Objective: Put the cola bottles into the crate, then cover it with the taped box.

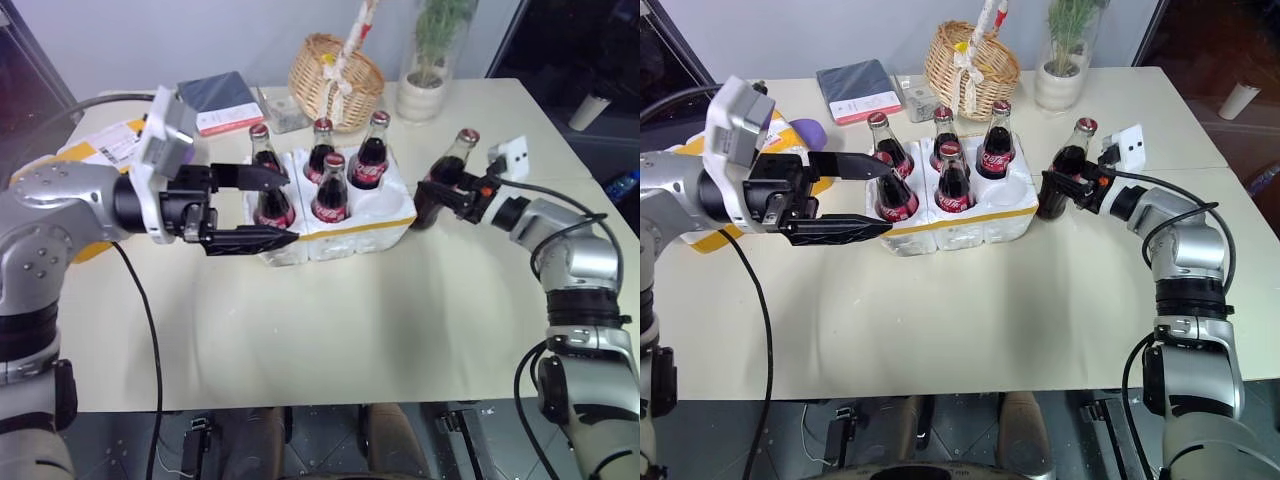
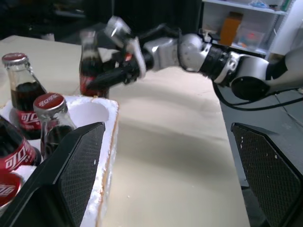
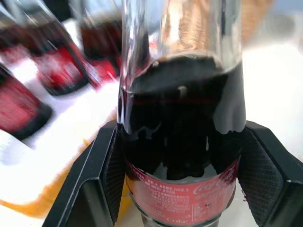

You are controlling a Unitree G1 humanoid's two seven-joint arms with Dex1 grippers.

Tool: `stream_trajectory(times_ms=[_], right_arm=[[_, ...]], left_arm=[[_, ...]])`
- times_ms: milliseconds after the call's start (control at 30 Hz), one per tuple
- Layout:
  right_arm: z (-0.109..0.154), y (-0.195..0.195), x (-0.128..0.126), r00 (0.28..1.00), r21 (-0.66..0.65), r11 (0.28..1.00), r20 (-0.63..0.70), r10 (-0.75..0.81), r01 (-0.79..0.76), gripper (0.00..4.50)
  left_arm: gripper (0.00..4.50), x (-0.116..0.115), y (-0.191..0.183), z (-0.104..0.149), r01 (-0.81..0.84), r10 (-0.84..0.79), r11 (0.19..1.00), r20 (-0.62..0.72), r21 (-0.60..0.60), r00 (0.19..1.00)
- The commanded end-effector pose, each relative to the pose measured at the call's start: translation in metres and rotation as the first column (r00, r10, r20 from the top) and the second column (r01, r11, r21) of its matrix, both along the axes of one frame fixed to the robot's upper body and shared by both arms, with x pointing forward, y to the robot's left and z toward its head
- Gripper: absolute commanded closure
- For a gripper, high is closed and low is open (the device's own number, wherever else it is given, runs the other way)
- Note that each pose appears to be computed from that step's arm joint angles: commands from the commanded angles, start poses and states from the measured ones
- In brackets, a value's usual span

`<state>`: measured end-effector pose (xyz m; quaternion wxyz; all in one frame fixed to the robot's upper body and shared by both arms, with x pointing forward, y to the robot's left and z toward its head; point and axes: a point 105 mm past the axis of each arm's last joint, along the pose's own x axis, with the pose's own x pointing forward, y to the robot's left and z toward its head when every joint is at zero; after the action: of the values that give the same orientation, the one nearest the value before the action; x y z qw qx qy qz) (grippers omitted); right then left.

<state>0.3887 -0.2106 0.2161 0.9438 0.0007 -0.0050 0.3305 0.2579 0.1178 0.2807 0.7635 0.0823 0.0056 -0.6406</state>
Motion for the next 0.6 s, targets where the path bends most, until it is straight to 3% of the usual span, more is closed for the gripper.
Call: stream_trajectory(times_ms=[33, 133, 200, 400, 600], right_arm=[[0.099, 0.008, -0.031, 0.954, 0.064, 0.993, 0.288, 0.081, -0.104, 1.91], [0.118, 0.028, -0.045, 0.935, 0.097, 0.973, 0.311, 0.172, -0.211, 1.91], [0.116, 0.039, -0.049, 0.930, 0.073, 0.967, 0.300, 0.214, -0.246, 1.91], [0.076, 0.057, -0.028, 0.952, -0.024, 0.977, 0.218, 0.213, -0.213, 1.91], [0.048, 0.073, -0.017, 0.963, -0.036, 0.973, 0.142, 0.231, -0.228, 1.91]], left_arm=[[0.00, 0.000, 0.010, 0.007, -0.047, 0.047, 0.999, 0.045, -0.004, 0.998], [0.00, 0.001, 0.012, 0.005, -0.061, 0.060, 0.998, 0.050, 0.005, 0.997], [0.00, 0.002, 0.012, 0.004, -0.064, 0.063, 0.998, 0.052, 0.006, 0.997], [0.00, 0.004, 0.010, 0.004, -0.068, 0.068, 0.998, 0.068, -0.002, 0.995], [0.00, 0.004, 0.012, 0.004, -0.079, 0.080, 0.997, 0.074, -0.007, 0.994]])
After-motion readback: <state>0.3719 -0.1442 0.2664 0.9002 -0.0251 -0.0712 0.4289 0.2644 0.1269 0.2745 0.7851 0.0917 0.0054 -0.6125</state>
